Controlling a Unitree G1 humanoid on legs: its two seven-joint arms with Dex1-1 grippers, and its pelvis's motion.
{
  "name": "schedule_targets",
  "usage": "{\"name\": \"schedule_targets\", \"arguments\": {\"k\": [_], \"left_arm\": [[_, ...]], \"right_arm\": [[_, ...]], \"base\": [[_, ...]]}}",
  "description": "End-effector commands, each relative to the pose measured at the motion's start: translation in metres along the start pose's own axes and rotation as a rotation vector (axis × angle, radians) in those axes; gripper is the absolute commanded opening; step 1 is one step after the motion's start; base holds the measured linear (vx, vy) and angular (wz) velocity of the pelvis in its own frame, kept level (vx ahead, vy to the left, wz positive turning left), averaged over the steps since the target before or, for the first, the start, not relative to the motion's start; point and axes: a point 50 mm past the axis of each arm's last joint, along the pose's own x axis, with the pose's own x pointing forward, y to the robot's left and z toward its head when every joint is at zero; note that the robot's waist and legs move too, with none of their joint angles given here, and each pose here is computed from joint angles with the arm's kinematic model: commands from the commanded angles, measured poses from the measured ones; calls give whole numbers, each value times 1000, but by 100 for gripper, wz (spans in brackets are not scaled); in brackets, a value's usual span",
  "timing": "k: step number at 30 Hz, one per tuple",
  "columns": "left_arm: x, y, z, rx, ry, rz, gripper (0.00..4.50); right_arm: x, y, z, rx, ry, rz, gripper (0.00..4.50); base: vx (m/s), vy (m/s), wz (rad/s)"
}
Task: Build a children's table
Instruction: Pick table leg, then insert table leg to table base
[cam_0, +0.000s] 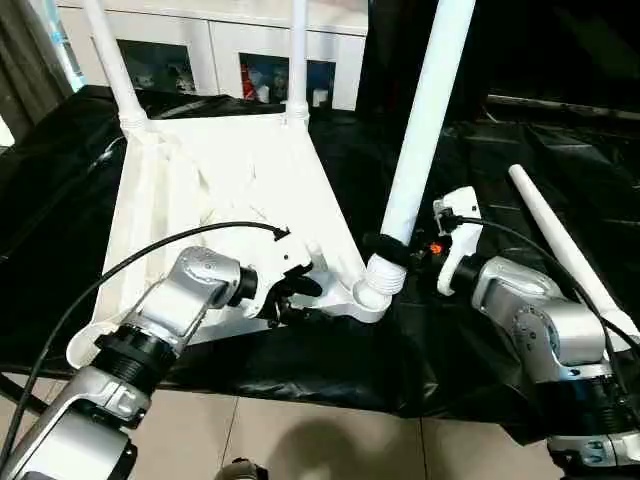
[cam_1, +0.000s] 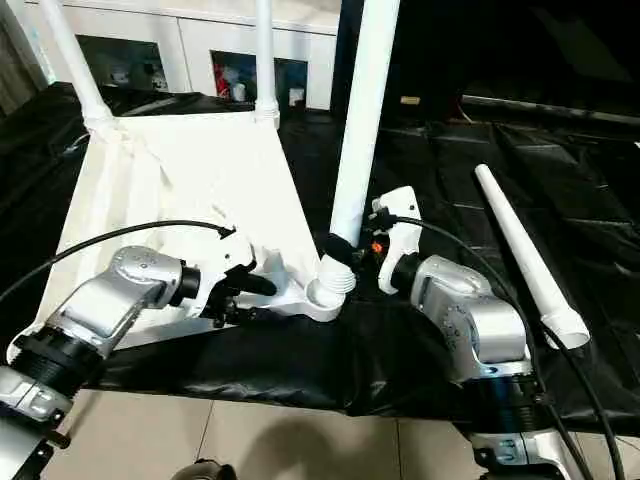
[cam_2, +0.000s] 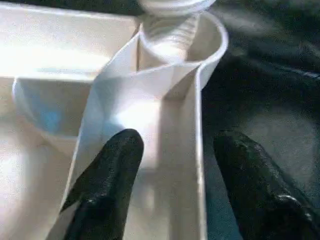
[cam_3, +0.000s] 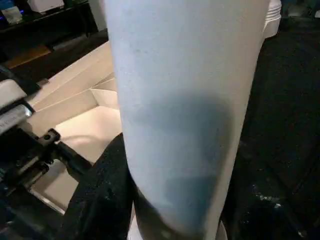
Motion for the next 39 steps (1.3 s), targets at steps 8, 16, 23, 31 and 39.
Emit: {"name": "schedule_targets", "arguments": {"k": [8,16,23,31,39], "left_arm": [[-1,2,2,16,26,8,187],[-2,3,-1,22,49,13,122],[-3,2,-5,26,75,17,53],[-4,4,-6,19,49,32,0],[-4,0,-3,40,-11,2,0]], "right_arm": [[-1,4,4,-22,-2,7,191],[-1,5,4,-22,2,11,191],[-1,6,3,-19,10,21,191],[-2,8,-3,-20,67,68,191],[4,4,-6,-35,76,50,191]], "base": [[0,0,0],[0,0,0],[0,0,0],[0,0,0],[0,0,0]]}}
